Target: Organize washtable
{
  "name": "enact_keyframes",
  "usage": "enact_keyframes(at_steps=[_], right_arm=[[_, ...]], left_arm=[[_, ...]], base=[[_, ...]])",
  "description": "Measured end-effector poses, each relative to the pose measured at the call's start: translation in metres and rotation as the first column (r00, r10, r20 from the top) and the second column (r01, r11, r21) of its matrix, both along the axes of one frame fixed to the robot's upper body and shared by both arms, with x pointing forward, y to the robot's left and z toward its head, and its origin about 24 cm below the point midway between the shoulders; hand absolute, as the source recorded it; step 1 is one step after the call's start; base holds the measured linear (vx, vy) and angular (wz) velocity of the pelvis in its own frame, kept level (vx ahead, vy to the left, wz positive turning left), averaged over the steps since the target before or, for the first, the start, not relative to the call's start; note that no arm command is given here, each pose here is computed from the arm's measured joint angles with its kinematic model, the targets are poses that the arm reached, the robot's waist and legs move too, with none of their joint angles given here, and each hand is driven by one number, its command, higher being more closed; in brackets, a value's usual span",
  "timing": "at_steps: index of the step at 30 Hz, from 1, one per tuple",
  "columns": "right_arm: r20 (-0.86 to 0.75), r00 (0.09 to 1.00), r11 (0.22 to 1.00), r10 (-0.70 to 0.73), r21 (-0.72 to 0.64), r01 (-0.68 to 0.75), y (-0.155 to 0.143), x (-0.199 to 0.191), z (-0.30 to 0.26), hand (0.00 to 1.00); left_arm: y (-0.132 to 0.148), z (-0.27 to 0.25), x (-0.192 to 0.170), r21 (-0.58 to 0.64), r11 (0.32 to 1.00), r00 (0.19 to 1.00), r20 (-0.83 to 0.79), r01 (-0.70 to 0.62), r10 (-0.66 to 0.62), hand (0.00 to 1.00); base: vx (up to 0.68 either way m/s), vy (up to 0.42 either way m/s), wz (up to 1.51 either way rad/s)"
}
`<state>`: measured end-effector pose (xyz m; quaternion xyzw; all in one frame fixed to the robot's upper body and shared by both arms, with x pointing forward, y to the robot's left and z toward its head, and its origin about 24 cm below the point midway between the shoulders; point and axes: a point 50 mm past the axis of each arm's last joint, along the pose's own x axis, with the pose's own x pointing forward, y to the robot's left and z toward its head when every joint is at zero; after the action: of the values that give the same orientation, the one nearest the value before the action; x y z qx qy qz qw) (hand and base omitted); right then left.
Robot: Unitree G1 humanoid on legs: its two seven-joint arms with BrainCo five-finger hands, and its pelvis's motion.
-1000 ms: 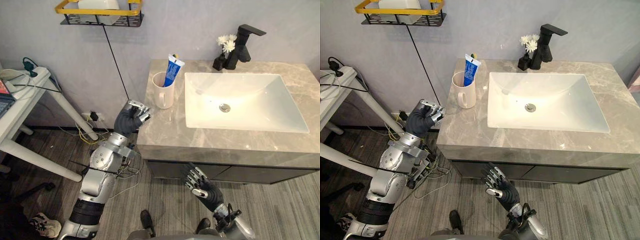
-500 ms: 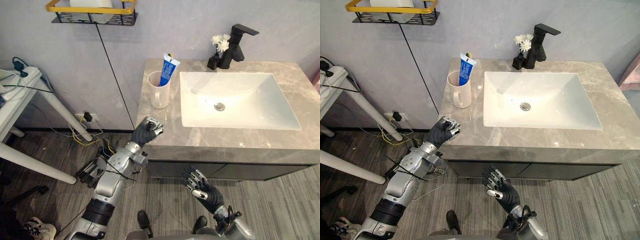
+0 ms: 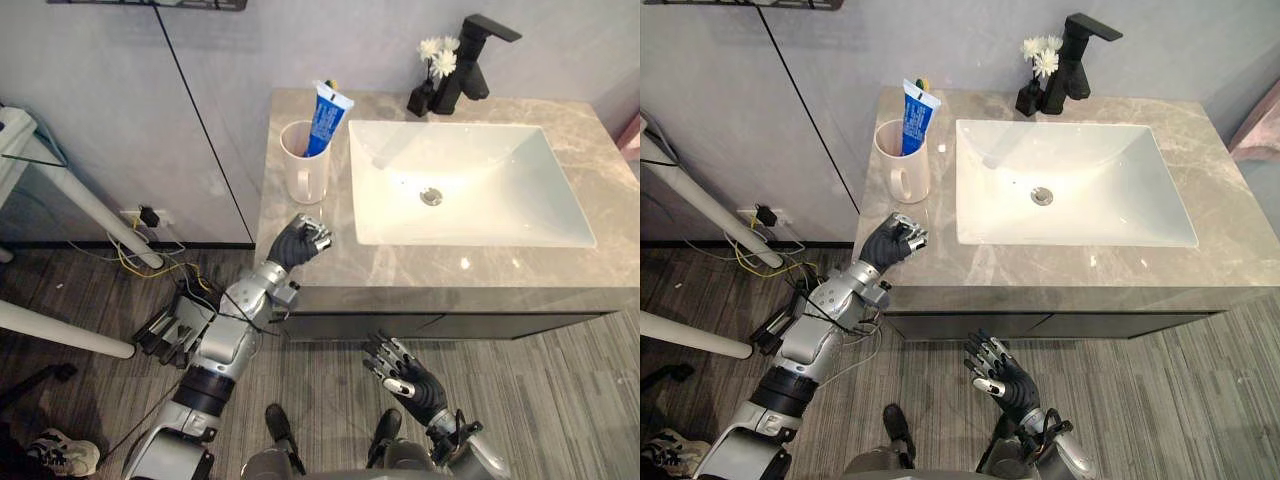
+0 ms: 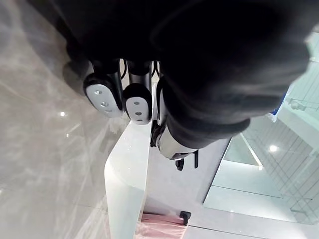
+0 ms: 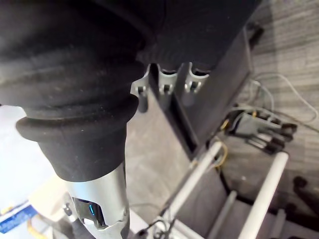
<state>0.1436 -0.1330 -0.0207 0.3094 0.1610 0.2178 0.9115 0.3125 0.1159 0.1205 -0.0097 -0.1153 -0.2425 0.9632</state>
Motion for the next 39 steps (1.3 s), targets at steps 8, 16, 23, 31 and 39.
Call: enact_keyframes(at_steps=[8,16,23,31,39], right_arm=[[0.024,1.000,1.000,0.007,-0.005,-0.007,0.001,0.004,0.004,0.00],[0.035,0.999,1.000,0.009,-0.004,-0.008,0.001,0.005,0.006,0.00],[0.040,0.999,1.000,0.014,-0.013,-0.013,0.000,0.005,0.007,0.00],[0.038,0.999,1.000,0.021,-0.021,-0.020,-0.001,0.004,0.007,0.00],[0.037,0.999,0.999,0.030,-0.017,-0.029,0.001,0.004,0.007,0.00]], left_arm=[[0.002,0.017,0.009,-0.007,1.000,0.998,0.059,-0.028,0.028,1.00],[0.011,0.029,0.016,-0.038,0.996,0.992,0.093,-0.082,0.085,1.00],[0.021,0.033,0.019,-0.065,0.990,0.986,0.107,-0.124,0.131,1.00],[0.029,0.047,0.027,-0.109,0.982,0.978,0.127,-0.155,0.168,1.00],[0.031,0.050,0.030,-0.103,0.980,0.974,0.132,-0.170,0.183,1.00]], base=[[0.01,-0.003,-0.01],[0.01,-0.002,-0.02],[0.00,-0.001,0.00],[0.00,0.000,0.00],[0.02,-0.005,-0.01]])
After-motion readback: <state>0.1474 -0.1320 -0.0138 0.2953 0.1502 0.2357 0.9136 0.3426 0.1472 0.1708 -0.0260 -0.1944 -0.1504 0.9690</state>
